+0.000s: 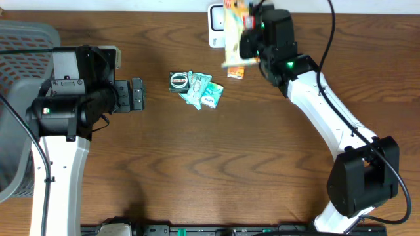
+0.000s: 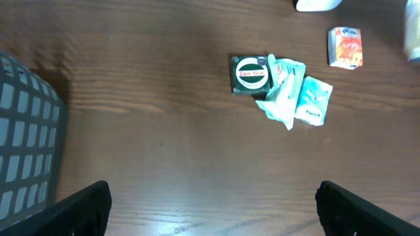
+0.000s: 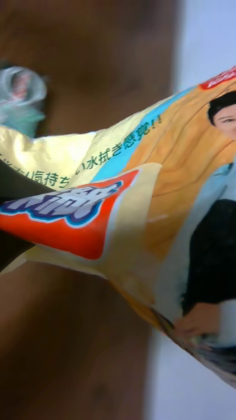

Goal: Scan the item barcode
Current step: 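Hold the bag up against the white scanner with the right gripper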

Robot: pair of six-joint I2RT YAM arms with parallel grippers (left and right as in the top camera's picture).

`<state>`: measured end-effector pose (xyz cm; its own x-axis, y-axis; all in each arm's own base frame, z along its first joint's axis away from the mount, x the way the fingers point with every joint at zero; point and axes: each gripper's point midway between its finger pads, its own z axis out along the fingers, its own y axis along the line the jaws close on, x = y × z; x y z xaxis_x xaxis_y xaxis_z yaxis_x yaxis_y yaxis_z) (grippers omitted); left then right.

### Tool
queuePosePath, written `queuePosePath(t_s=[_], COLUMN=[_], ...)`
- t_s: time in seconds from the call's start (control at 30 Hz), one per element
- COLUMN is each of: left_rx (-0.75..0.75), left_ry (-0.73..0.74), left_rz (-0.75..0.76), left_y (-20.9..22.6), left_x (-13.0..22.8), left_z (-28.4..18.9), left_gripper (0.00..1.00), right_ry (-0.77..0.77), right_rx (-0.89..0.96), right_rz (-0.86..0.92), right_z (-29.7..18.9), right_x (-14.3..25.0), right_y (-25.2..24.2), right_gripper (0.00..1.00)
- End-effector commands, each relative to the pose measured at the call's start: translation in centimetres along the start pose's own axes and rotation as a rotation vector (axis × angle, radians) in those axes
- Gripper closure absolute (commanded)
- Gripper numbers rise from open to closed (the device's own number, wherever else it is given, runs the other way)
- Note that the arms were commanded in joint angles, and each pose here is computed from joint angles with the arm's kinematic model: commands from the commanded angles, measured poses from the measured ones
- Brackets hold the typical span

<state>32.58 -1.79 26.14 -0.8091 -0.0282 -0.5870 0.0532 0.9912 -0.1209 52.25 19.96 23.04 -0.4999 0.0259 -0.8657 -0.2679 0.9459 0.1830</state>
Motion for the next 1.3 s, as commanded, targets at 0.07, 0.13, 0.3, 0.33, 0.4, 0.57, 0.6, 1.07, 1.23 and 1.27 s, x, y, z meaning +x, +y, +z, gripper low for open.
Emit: queuePosePath(t_s=[0.07,0.13,0.3,0.33,0.4,0.57,0.6,1.07,1.23,1.27], left_rx=[-0.009,-0.009,-0.009,-0.009,-0.009,-0.009,-0.009,-0.009,-0.009,-0.009], left_ry=[-0.003,-0.003,-0.003,-0.003,-0.003,-0.003,-0.003,-0.003,-0.003,-0.003], left_rz=[0.009,0.009,0.009,0.009,0.009,0.009,0.009,0.009,0.009,0.009], left_y=[0.3,0.3,0.3,0.3,0.3,0.3,0.3,0.3,0.3,0.3], left_x=[-0.2,-0.2,-0.2,-0.2,-0.2,-0.2,-0.2,-0.2,-0.2,-0.2], left_z=[-0.1,-0.1,-0.1,-0.1,-0.1,-0.1,-0.1,-0.1,-0.1,-0.1], left_gripper=[0.02,0.02,0.02,0.02,0.02,0.02,0.02,0.02,0.02,0.02], right_ry=[-0.186,-0.254,-0.344,-0.349,-0.363,-0.394,-0.389,-0.351,-0.341,-0.345], right_rx=[-0.057,-0.107,-0.157,-0.159,-0.161,-0.111,-0.1,-0.028,-0.027,-0.027], right_rz=[0.075,0.103,0.102,0.1,0.08,0.058,0.046,-0.027,-0.026,-0.026], right_z=[1.0,1.9,4.4,4.9,6.3,10.2,11.0,14.1,14.2,14.0], right_x=[-4.3,-5.3,-6.5,-6.7,-7.3,-8.1,-7.8,-4.9,-4.7,-4.9], right_y=[1.1,1.7,2.4,2.6,2.9,2.3,2.1,0.7,0.6,0.6], right_gripper=[0.99,0.99,0.99,0.99,0.99,0.99,0.99,0.99,0.99,0.99])
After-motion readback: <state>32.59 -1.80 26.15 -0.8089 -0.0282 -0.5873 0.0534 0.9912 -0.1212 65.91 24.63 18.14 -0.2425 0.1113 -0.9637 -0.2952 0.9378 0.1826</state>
